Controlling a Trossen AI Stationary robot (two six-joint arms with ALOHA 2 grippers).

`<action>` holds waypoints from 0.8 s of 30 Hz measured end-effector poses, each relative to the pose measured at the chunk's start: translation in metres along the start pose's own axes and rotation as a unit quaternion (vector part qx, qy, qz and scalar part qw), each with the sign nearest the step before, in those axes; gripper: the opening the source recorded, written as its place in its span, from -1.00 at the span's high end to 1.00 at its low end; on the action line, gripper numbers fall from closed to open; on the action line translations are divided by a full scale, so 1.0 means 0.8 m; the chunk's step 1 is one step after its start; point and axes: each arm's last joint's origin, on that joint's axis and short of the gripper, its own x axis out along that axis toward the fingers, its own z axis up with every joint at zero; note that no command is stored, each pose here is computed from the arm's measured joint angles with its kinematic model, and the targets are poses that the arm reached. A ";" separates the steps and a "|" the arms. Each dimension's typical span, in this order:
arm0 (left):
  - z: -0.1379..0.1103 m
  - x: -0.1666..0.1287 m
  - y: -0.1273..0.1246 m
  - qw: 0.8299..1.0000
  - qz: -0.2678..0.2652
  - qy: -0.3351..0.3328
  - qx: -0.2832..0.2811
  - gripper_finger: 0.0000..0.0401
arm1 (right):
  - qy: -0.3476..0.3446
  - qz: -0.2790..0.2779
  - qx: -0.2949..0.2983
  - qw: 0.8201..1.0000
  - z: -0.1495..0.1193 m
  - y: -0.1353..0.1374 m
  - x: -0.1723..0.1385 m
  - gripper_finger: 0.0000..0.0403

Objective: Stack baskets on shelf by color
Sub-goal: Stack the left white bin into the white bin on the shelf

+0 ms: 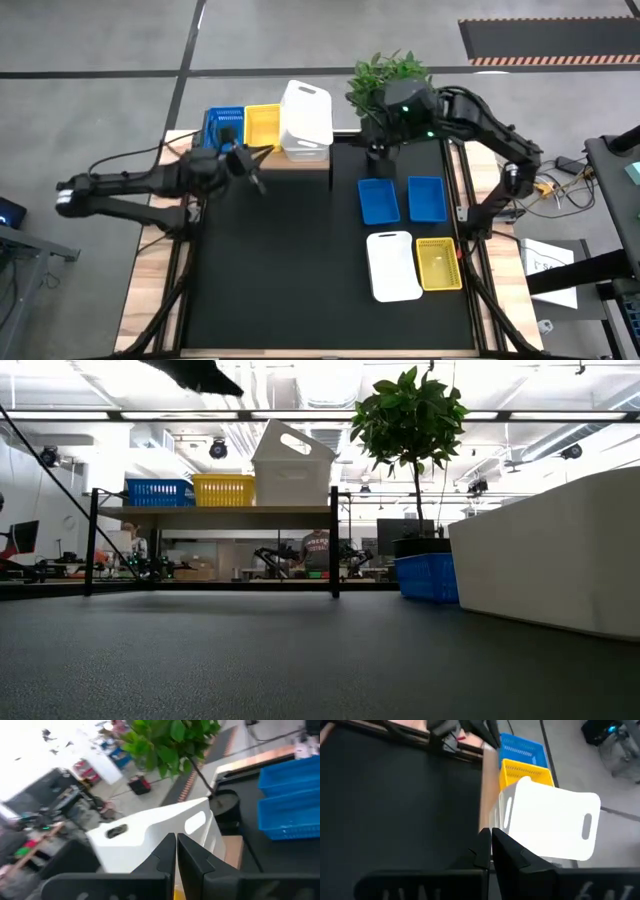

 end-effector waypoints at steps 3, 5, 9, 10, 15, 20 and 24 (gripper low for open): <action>-0.013 0.023 0.016 1.000 -0.013 0.018 -0.004 1.00 | -0.021 -0.008 -0.002 1.000 -0.001 0.003 -0.018 0.96; -0.020 0.037 0.030 0.999 -0.010 0.040 -0.007 1.00 | -0.024 -0.011 -0.003 1.000 -0.004 0.005 -0.025 0.96; -0.028 0.058 0.053 0.996 -0.019 0.082 -0.010 1.00 | -0.022 -0.009 0.005 1.000 -0.008 0.007 -0.021 0.96; -0.030 0.064 0.057 0.995 -0.021 0.092 -0.011 1.00 | -0.019 -0.008 0.009 1.000 -0.009 0.007 -0.019 0.96; -0.044 0.094 0.065 0.991 -0.021 0.129 -0.004 1.00 | -0.003 -0.001 0.019 1.000 -0.016 0.009 -0.008 0.96; -0.052 0.114 0.067 0.988 -0.024 0.150 0.004 1.00 | 0.020 0.009 0.034 0.999 -0.022 0.011 0.011 0.96; -0.057 0.124 0.063 0.986 -0.031 0.162 0.007 1.00 | 0.028 0.011 0.039 0.999 -0.026 0.012 0.019 0.96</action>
